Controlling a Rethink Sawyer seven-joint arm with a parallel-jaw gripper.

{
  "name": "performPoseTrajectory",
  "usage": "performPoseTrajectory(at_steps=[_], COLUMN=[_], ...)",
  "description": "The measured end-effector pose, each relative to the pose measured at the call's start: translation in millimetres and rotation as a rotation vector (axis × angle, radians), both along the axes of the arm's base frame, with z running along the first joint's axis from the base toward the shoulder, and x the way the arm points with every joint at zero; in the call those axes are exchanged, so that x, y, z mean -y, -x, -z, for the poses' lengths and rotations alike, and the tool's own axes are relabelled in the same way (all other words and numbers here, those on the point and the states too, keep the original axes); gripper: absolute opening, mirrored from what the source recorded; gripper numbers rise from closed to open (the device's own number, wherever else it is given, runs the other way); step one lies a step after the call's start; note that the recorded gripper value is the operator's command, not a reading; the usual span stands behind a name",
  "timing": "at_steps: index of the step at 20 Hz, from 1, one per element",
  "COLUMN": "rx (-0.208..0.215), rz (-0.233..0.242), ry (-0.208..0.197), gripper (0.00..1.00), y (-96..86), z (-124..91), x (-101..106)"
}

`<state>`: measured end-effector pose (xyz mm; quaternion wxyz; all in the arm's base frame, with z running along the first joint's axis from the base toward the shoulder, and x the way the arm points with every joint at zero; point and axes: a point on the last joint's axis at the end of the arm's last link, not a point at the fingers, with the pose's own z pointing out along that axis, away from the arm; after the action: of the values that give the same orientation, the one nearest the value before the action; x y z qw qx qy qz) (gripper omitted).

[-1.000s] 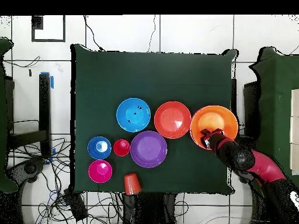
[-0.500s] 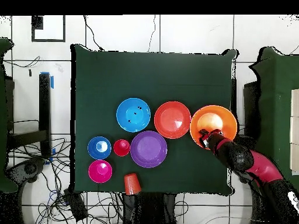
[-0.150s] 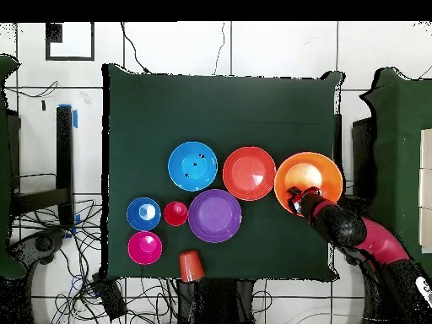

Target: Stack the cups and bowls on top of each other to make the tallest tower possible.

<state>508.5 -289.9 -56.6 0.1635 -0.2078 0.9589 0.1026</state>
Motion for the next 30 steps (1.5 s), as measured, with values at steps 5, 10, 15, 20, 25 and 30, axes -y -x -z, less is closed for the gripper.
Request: performPoseTrajectory(at_steps=[5, 10, 15, 20, 25, 30], rx=[-0.014, -0.043, -0.09, -0.163, -0.224, -0.258], rz=[0.002, -0.021, -0.063, -0.099, -0.105, -0.094], ry=[-0.003, 0.013, 0.058, 0.111, 0.15, 0.166], gripper=[0.0, 0.0, 0.0, 0.0, 0.0, 0.0], y=[-3.6, -6.9, -7.8, -6.9, -8.6, -6.1], z=[-0.3, -2.7, -13.2, -32.0, -47.2, -52.1], x=[0.3, -0.8, 1.0, 12.6, 31.4, 46.3])
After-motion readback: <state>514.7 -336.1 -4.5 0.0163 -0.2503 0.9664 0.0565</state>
